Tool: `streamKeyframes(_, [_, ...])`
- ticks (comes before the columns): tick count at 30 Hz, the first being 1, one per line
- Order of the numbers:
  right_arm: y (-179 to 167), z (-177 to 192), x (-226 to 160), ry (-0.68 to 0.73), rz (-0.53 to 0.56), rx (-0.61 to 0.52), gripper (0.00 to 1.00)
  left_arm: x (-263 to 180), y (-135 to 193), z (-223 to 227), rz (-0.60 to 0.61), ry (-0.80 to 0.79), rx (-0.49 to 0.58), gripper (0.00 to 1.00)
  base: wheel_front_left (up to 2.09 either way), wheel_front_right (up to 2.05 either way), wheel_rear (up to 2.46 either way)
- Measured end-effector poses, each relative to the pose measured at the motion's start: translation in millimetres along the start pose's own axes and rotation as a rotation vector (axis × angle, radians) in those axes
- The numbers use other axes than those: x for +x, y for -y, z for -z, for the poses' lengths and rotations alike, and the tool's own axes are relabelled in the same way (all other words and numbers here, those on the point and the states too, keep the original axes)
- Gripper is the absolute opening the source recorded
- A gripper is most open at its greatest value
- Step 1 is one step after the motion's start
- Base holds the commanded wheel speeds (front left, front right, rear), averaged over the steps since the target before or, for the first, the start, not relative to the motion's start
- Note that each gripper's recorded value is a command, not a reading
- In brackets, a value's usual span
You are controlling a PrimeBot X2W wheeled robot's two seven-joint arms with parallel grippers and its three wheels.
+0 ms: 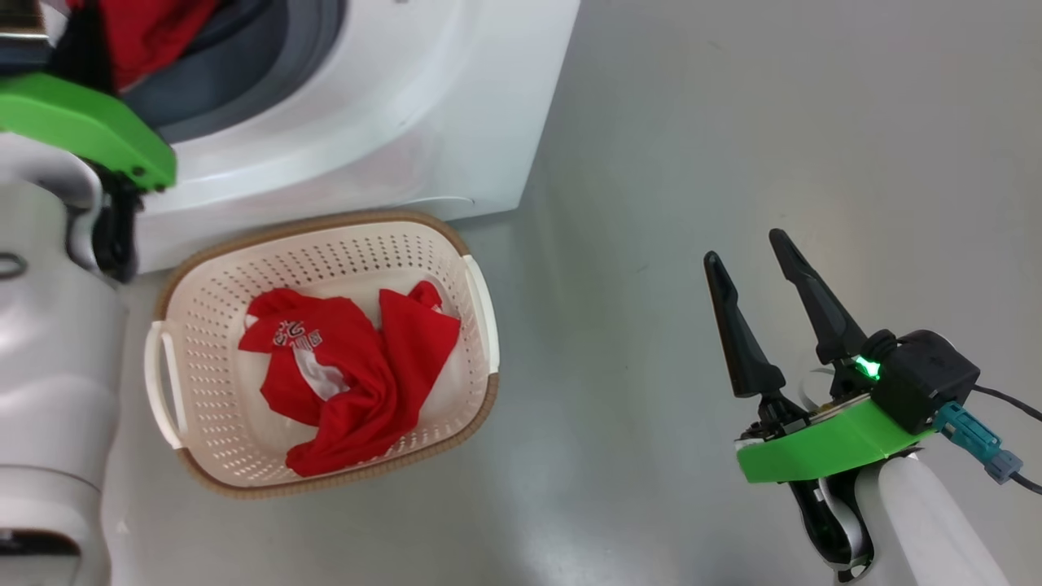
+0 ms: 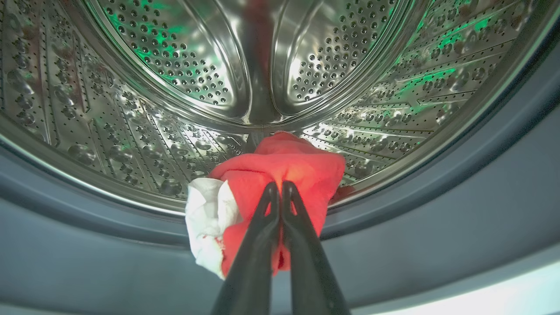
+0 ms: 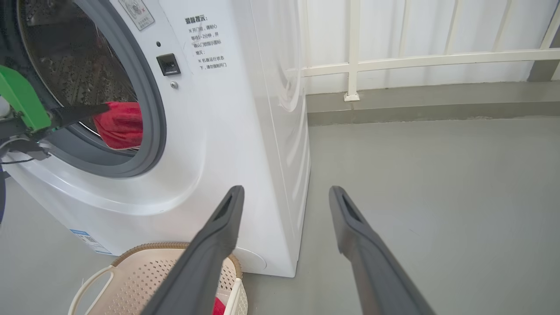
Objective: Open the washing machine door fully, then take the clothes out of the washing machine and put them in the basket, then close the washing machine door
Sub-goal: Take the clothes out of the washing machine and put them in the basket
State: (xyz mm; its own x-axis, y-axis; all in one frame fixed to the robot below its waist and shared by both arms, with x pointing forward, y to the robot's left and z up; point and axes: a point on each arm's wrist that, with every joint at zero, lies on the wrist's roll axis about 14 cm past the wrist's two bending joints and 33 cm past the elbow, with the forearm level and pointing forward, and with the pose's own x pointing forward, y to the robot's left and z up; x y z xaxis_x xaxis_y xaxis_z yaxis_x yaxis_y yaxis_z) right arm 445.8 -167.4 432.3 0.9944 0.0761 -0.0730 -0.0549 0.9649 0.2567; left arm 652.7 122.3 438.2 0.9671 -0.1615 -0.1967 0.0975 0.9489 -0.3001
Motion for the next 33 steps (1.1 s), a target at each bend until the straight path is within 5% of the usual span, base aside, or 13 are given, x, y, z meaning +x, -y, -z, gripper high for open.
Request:
streamKeyframes(13, [-14,-18,-5,0.047,-0.034,0.007,1.00,-50,13,-45,0.062,0.205,0.020,0.00,0.00,0.00,0.00])
streamKeyframes(33, [-28,-51,-33,0.126,-0.057,0.008,1.00,-161,18,-50,0.046,0.324,0.035,0.00,0.00,0.00,0.00])
